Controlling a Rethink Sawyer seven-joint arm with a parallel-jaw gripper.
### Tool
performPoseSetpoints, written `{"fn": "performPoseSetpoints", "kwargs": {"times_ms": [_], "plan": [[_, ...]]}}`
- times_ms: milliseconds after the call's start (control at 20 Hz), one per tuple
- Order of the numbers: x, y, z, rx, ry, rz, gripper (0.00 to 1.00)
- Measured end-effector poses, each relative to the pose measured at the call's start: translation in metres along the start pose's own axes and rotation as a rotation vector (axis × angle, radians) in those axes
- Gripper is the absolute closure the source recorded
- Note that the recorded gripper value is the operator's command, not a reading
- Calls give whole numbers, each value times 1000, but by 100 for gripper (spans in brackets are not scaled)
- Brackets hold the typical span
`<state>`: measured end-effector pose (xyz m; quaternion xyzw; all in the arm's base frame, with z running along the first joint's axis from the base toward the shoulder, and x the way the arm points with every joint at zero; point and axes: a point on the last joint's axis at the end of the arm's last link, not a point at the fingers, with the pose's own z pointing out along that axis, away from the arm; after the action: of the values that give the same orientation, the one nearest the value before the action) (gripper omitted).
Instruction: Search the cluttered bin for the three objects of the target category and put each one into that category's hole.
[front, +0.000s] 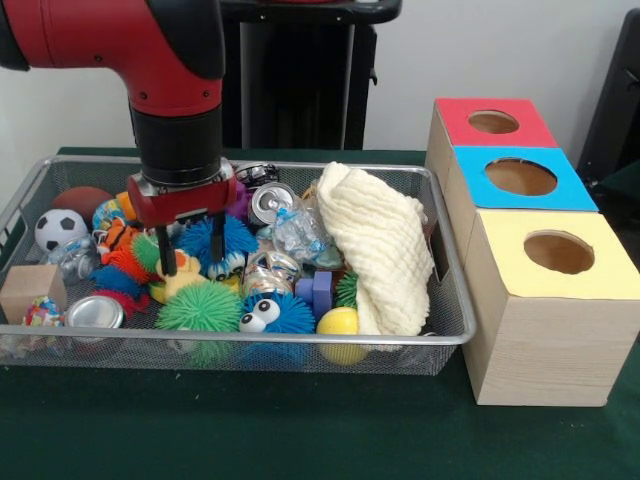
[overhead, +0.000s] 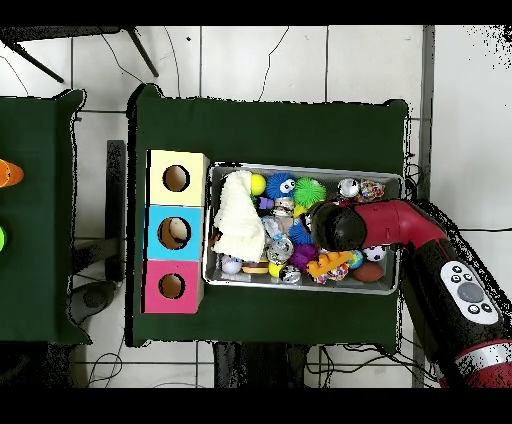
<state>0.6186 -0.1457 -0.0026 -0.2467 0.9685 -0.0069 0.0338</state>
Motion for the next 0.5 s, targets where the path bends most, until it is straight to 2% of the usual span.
{"fn": "performPoseSetpoints", "kwargs": {"times_ms": [500], "plan": [[-10, -17, -2, 28, -20, 13, 0]]}}
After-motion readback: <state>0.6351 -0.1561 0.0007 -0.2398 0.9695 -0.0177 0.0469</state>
